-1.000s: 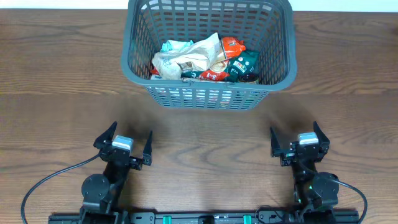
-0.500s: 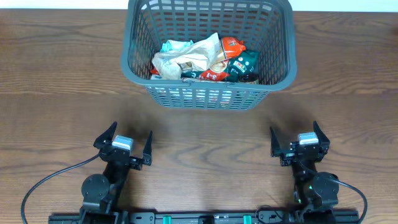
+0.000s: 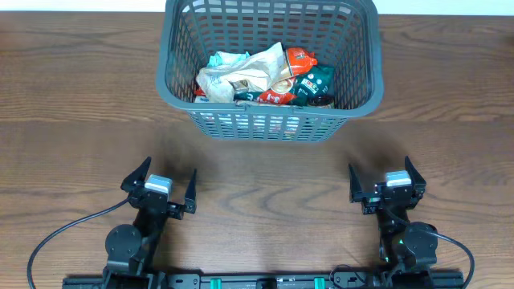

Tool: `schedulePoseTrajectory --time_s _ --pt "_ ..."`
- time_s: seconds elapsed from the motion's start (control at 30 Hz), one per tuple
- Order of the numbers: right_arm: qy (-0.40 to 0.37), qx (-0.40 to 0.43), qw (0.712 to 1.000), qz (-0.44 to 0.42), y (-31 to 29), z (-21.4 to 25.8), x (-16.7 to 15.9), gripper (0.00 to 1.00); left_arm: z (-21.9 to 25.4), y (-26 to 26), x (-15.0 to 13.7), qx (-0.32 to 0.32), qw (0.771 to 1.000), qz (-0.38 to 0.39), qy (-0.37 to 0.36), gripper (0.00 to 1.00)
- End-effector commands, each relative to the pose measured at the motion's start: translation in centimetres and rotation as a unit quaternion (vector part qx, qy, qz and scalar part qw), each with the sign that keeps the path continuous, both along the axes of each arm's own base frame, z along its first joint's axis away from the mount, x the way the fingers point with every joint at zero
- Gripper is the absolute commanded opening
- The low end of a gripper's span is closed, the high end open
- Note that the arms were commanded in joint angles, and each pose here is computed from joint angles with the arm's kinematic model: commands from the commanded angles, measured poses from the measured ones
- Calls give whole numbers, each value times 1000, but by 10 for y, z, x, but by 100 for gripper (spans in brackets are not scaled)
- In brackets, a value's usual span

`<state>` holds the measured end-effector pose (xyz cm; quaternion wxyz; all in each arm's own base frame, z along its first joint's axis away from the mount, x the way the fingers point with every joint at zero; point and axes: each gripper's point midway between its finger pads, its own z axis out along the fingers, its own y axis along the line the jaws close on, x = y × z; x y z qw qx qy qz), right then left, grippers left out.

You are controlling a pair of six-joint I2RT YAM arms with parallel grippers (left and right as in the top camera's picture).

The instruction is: Pack container

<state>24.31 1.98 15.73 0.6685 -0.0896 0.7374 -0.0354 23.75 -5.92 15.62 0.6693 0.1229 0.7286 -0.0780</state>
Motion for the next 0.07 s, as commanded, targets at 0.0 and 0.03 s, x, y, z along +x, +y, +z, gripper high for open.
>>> schedulePoseTrajectory --time_s 0.0,0.03 --pt "-2 -6 1000 -2 -1 -1 0 99 -16 -1 -1 -3 1000 -3 25 98" --pt "-2 -5 1000 -2 -1 -1 0 99 -16 -1 -1 -3 1000 -3 25 99"
